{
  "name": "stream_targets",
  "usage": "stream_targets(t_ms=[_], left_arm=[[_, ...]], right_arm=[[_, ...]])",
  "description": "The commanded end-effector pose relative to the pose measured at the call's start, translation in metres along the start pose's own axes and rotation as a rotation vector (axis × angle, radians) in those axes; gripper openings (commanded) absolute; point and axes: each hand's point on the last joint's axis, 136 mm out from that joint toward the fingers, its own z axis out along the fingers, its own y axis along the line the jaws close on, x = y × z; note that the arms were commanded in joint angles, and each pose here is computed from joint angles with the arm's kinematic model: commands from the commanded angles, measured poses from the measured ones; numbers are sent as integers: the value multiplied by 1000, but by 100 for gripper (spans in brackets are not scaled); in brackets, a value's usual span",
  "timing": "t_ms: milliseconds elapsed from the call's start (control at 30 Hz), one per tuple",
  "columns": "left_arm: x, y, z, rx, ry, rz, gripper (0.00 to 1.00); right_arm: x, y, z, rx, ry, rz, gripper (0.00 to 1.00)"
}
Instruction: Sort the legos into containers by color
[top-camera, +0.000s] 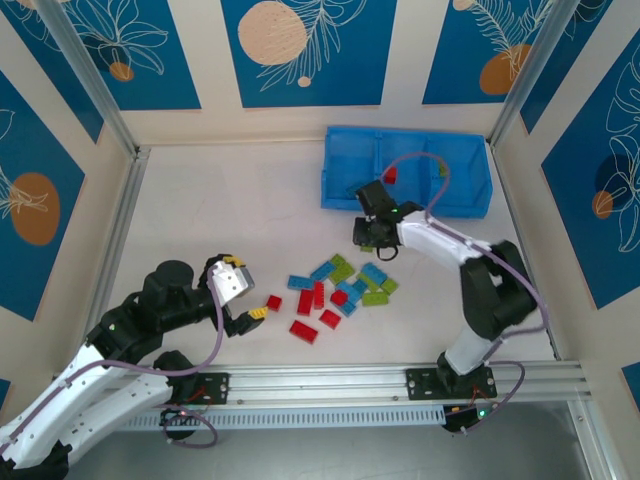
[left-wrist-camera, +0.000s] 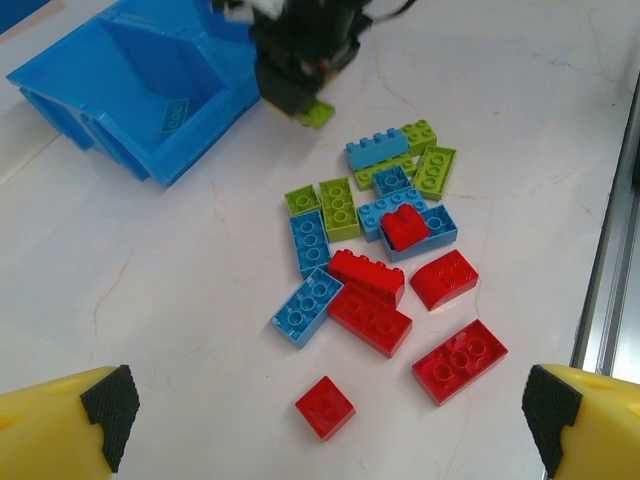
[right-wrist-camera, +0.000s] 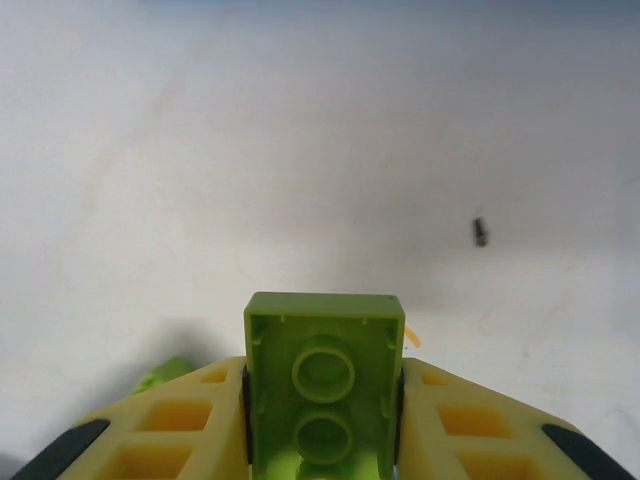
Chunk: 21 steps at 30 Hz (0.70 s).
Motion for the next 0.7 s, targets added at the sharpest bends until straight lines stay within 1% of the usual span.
stream_targets(t_ms=[0,67,133,233,300,367,467,533,600,633,667], left_arm=[[3,0,3,4,5,-17,100],[2,0,3,6,5,-16,100],[2,0,4,6,4,-14,100],[2,0,4,10,5,-15,100],[1,0,5,12,6,-15,100],[2,1,4,6,8,-15,100],[3,1,4,2,12,-16,100],[4,2,3,-5,14,-19,100],[5,3,2,-11,16,-18,100],[5,3,2,-13,17,-18,100],[6,4,2,-14,18,-20,100]], right_arm=[[-43,-16,-47,-20,-222,110,33],[-65,-39,-70,-14,-324,168,33],[-92,-71,-91,9,-405,227,33],[-131,-120,-103,83,-469,283,33],[-155,-158,-98,126,-461,342,33],[-173,-187,-81,150,-421,393,33],[-194,-219,-51,204,-352,432,32],[-202,-234,-33,231,-303,447,33],[-209,-243,-17,249,-270,454,36],[-210,-247,-8,253,-240,463,41],[-213,-249,-3,251,-220,470,48]])
